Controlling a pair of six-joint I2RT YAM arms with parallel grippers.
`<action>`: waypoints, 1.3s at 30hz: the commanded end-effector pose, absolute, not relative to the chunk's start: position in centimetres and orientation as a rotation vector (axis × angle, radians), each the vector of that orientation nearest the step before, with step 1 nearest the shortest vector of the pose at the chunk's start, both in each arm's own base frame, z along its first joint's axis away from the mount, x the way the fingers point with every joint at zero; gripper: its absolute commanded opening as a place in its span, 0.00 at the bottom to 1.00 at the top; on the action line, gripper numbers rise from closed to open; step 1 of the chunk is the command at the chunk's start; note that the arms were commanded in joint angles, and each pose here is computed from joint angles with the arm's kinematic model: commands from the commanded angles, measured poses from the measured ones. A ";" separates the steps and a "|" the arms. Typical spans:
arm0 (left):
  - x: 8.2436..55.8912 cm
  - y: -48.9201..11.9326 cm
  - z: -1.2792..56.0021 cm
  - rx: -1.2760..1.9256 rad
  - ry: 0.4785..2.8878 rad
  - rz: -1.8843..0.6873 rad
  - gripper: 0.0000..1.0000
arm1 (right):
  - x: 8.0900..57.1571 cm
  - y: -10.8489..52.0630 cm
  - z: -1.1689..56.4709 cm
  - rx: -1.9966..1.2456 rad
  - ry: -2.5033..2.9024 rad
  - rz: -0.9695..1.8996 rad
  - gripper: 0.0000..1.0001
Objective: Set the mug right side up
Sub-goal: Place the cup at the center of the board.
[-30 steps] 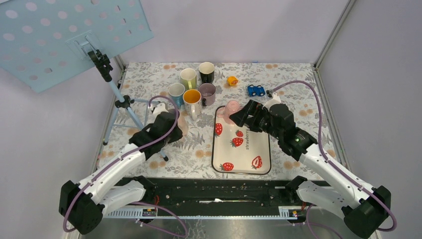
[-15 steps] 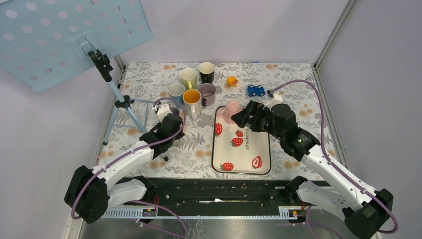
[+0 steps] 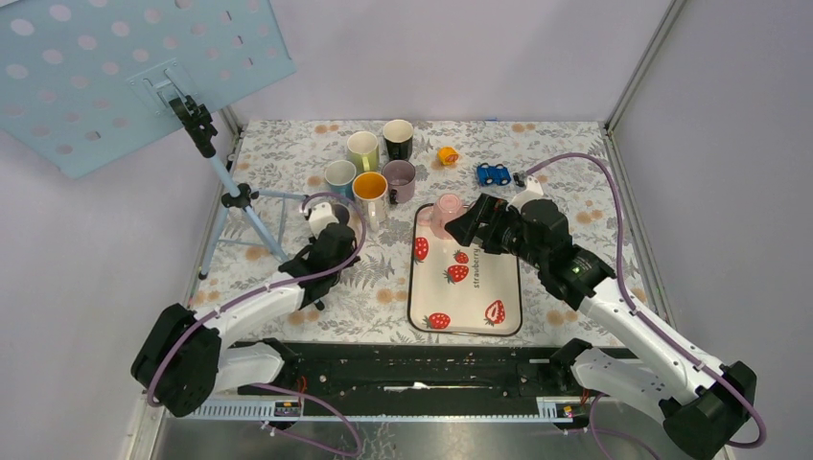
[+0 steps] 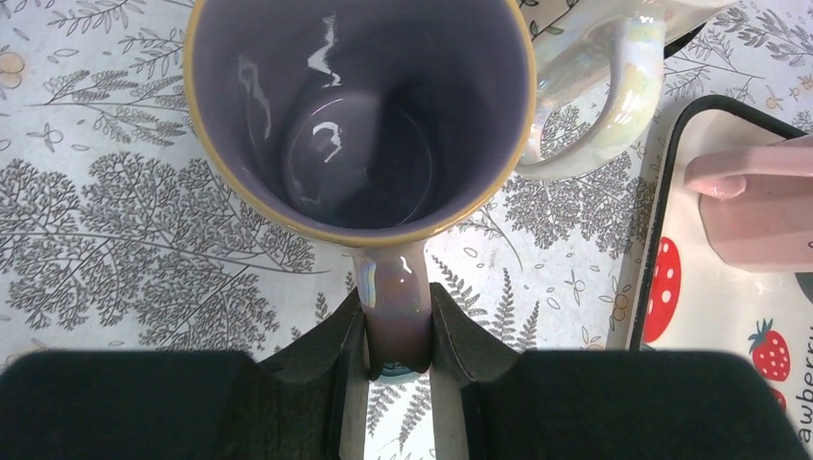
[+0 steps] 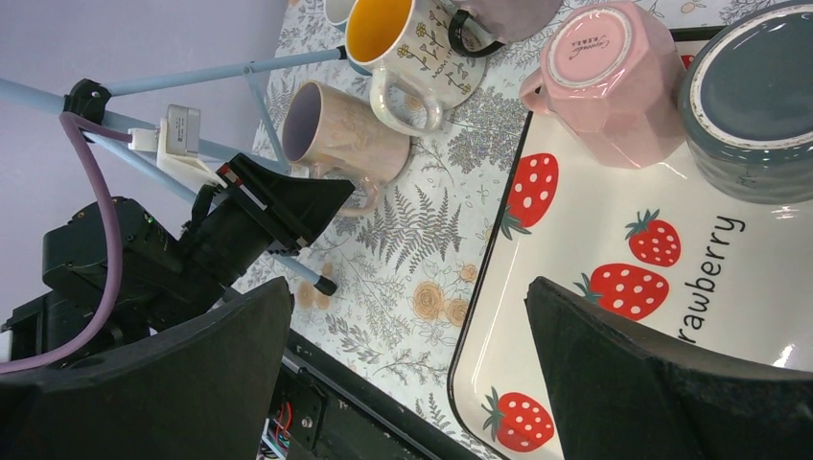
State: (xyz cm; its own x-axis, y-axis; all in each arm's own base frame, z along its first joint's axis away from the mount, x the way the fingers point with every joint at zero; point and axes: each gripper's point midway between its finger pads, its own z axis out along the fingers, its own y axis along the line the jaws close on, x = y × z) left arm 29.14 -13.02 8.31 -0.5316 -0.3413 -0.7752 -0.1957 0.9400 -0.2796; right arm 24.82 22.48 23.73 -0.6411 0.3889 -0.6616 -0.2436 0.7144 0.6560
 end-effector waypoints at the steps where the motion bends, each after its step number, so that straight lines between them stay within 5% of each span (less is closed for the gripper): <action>1: 31.5 -14.6 10.1 -0.389 2.037 -0.270 0.00 | 25.2 22.7 25.3 0.091 2.029 0.944 1.00; 10: 32.1 -15.0 9.0 -0.373 2.087 -0.231 0.00 | 25.2 22.6 25.4 0.082 2.026 0.936 1.00; 24: 32.2 -15.4 8.9 -0.365 2.140 -0.219 0.47 | 25.3 22.6 25.2 0.074 2.031 0.930 1.00; 39: 30.5 -14.6 11.7 -0.368 2.178 -0.217 0.83 | 25.3 22.3 24.8 0.076 2.043 0.907 1.00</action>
